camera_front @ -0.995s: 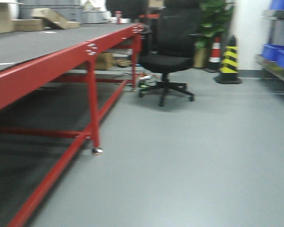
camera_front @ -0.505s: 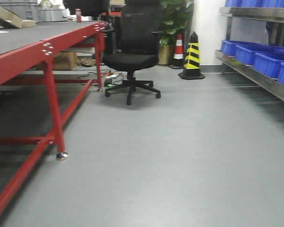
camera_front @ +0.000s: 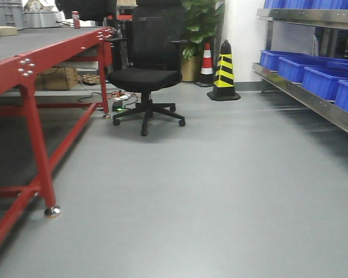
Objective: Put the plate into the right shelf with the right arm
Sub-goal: 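Drive the base toward the steel shelf holding the plate in right gripper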
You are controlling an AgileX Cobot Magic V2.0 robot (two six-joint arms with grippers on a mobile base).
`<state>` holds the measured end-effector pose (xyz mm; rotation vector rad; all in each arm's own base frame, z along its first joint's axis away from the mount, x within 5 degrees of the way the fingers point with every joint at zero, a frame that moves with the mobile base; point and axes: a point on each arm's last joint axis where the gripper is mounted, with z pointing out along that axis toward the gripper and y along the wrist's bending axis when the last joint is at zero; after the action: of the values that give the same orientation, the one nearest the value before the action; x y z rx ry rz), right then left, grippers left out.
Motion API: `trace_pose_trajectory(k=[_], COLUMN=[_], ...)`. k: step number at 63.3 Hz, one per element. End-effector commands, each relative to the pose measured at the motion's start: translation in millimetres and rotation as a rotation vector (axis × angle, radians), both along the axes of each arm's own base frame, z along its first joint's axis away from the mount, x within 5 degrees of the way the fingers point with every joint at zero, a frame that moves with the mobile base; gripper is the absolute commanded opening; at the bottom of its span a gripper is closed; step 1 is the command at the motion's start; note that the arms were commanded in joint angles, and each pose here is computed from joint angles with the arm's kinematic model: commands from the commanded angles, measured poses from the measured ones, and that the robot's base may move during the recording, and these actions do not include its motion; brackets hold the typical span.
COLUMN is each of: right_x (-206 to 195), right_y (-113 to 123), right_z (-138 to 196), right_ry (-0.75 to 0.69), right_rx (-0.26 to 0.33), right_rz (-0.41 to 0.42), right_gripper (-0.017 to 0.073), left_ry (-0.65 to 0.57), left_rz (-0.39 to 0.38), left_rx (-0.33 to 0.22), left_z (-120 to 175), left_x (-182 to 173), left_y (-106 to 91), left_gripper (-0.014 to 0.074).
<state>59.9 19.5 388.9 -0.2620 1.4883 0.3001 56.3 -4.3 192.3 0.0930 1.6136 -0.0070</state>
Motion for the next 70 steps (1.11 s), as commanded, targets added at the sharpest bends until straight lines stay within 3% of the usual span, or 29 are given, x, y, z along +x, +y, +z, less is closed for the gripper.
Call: trace_pose_trajectory(k=[1,70], right_x=[-3.2,-3.1], right_y=[0.0,-0.1], right_z=[16.5,16.0], right_ry=[-0.110,-0.105], right_rx=[0.023,0.021], right_rz=[0.010,0.009], right_gripper=[0.0028,0.0028], left_ry=[-0.088,-0.087], left_rz=[0.010,0.010], left_rx=[-0.014,-0.013], left_z=[6.2,5.7], left_x=[-0.5,-0.4], left_y=[1.1,1.1], left_gripper=[-0.0047,-0.0047])
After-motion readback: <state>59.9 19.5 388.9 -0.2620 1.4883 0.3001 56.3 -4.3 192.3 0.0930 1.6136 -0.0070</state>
